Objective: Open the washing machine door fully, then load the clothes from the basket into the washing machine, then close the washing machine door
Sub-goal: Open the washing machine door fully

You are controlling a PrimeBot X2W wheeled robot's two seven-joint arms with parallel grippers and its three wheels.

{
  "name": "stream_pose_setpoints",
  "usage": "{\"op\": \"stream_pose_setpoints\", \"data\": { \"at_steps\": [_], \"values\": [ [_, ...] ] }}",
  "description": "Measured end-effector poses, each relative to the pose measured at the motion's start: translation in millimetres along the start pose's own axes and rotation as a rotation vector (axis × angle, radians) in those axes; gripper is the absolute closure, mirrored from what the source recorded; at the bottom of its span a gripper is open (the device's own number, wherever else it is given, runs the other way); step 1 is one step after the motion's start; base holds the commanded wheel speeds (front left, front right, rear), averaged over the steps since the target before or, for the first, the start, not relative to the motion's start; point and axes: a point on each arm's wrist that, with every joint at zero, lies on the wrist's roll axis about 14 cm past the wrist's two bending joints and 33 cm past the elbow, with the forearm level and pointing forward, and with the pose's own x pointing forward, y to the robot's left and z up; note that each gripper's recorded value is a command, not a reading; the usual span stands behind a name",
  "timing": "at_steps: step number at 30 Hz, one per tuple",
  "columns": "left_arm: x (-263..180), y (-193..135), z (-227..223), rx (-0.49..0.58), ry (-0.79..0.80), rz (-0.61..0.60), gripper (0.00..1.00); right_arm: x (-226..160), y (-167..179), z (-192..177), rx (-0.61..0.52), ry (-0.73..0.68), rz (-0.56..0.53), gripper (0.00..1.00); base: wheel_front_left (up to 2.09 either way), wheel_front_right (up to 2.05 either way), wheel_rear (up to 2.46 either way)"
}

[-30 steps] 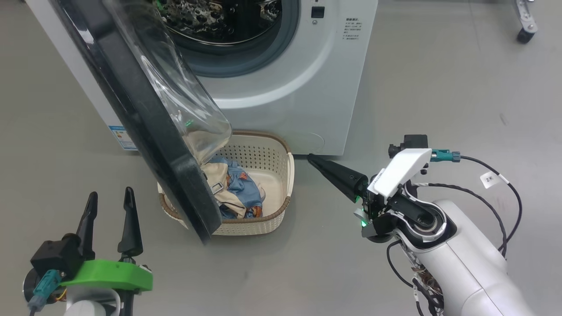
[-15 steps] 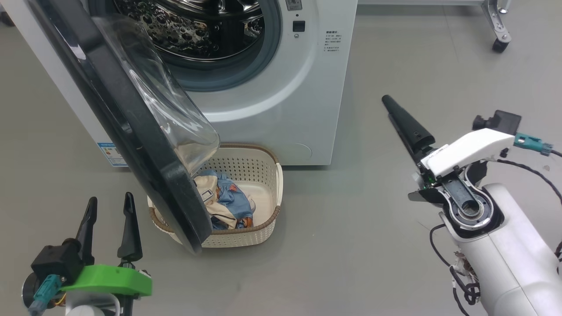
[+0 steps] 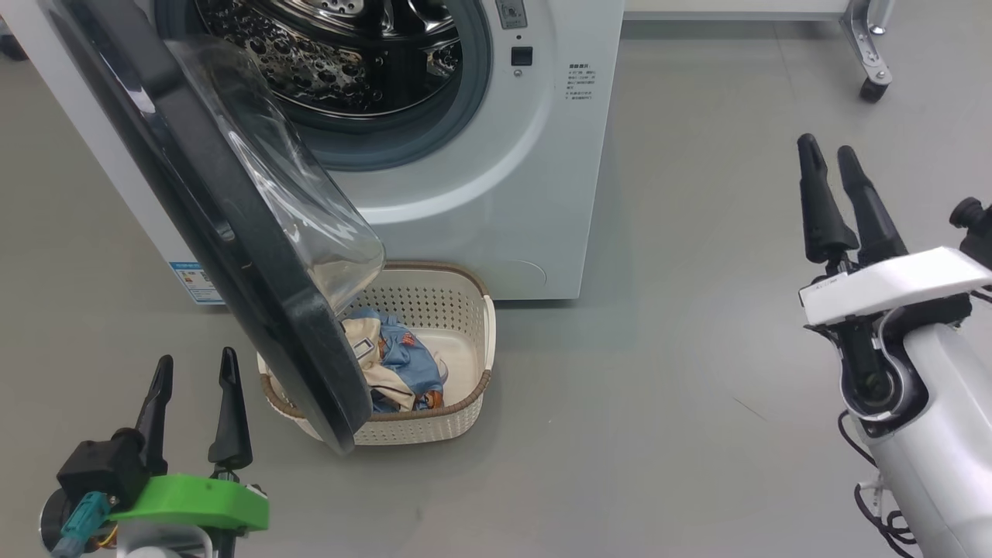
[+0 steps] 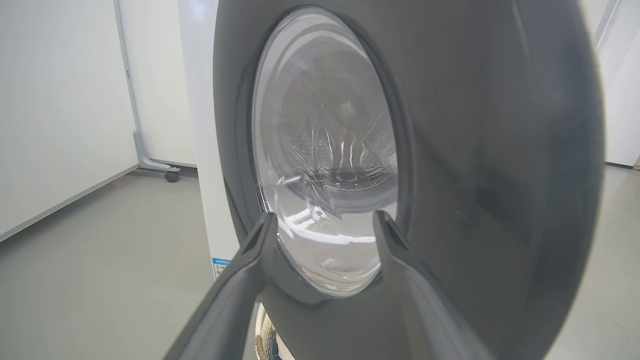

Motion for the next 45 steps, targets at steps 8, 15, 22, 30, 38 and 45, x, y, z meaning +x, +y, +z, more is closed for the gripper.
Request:
{"op": "stream_pose_setpoints", "data": {
  "at_steps": [8,15,22,30,38,45],
  "values": [
    [0.1,-4.4,2.1,0.009,-0.006,-0.015,0.00,-25.3,-32.5,-0.8,-0.301,0.037,-0.080,0.00,0.00,0.00,0.00],
    [-3.3,-4.5,-0.1,0.013,0.001,-0.016,0.00,-57.9,-59.8,-10.5,-0.431,0.081,-0.204,0.00,0.00,0.00,0.00],
    [-1.3,-8.3,2.0,0.013,-0.006,-0.028,0.00,-80.1,-66.4,-17.2,-0.509,0.095,-0.252,0.00,0.00,0.00,0.00],
    [-2.0,-8.8,3.4,0.013,-0.011,-0.030,0.00,-103.0,-67.5,-38.3,-0.556,0.150,-0.270,0.00,0.00,0.00,0.00],
    [-5.7,-6.0,2.0,0.016,-0.006,-0.022,0.00,-113.1,-66.6,-47.1,-0.568,0.162,-0.291,0.00,0.00,0.00,0.00],
    [-7.5,-6.8,-0.5,0.018,0.003,-0.025,0.00,-118.7,-68.0,-47.3,-0.578,0.158,-0.310,0.00,0.00,0.00,0.00]
  ]
}}
